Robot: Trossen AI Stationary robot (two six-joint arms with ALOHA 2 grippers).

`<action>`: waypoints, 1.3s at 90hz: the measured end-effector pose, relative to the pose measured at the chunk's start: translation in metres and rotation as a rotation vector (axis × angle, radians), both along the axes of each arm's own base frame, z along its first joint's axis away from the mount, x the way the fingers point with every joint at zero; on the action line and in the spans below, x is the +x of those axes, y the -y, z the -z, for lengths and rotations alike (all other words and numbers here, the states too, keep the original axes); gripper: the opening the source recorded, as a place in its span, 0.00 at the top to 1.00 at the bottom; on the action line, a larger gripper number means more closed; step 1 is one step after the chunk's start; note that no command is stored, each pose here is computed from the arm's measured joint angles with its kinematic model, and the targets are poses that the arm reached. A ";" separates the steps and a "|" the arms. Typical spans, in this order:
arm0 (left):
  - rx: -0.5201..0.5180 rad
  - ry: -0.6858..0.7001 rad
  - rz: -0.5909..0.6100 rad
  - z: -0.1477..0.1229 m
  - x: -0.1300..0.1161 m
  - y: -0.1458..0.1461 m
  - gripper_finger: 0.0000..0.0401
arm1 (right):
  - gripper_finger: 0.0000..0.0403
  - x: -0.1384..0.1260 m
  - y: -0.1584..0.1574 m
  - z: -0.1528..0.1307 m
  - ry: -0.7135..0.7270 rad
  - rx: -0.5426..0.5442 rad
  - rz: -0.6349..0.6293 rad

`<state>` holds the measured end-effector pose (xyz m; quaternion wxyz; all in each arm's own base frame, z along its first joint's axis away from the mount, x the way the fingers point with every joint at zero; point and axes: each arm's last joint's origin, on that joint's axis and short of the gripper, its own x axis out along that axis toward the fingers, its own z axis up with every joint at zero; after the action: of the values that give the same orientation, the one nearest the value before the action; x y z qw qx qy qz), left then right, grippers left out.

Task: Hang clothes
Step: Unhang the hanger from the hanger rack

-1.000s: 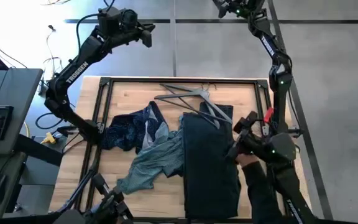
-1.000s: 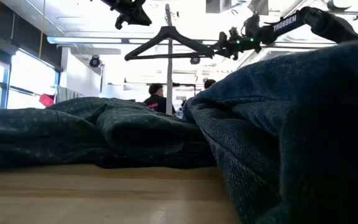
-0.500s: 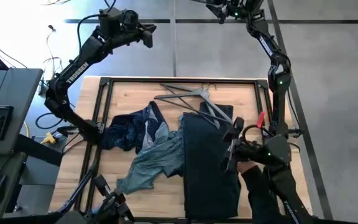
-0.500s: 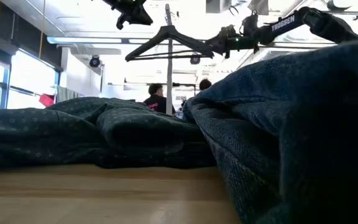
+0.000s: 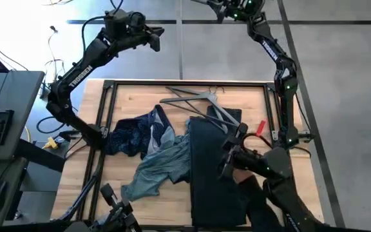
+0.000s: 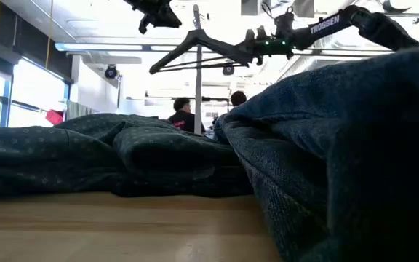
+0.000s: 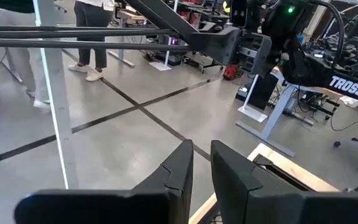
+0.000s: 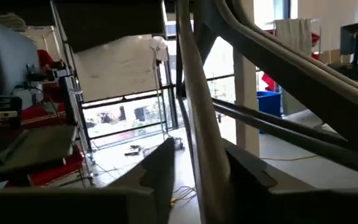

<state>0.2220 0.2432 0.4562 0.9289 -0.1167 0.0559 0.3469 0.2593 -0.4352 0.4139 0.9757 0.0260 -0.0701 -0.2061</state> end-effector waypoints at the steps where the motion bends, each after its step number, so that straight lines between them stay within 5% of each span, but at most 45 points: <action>1: 0.000 0.000 0.001 0.000 0.000 0.000 0.92 | 0.84 0.000 0.000 0.000 0.001 -0.001 0.000; 10: 0.000 0.000 0.001 0.000 0.000 0.000 0.92 | 0.95 0.001 -0.001 -0.001 0.003 -0.006 -0.002; 58: 0.056 0.001 0.009 -0.010 -0.007 0.009 0.92 | 0.95 -0.015 -0.044 -0.055 0.045 0.000 -0.178; 91: 0.293 -0.046 -0.157 -0.048 -0.046 0.044 0.92 | 0.95 -0.026 -0.103 -0.090 -0.065 0.086 -0.194; 117: 0.387 -0.097 -0.267 -0.060 -0.062 0.058 0.92 | 0.95 -0.011 -0.132 -0.100 -0.078 0.041 -0.246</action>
<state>0.1596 0.1853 0.5161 0.8761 0.0737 0.0171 0.4762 0.2486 -0.3036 0.5140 0.9949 0.0461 -0.0240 -0.0869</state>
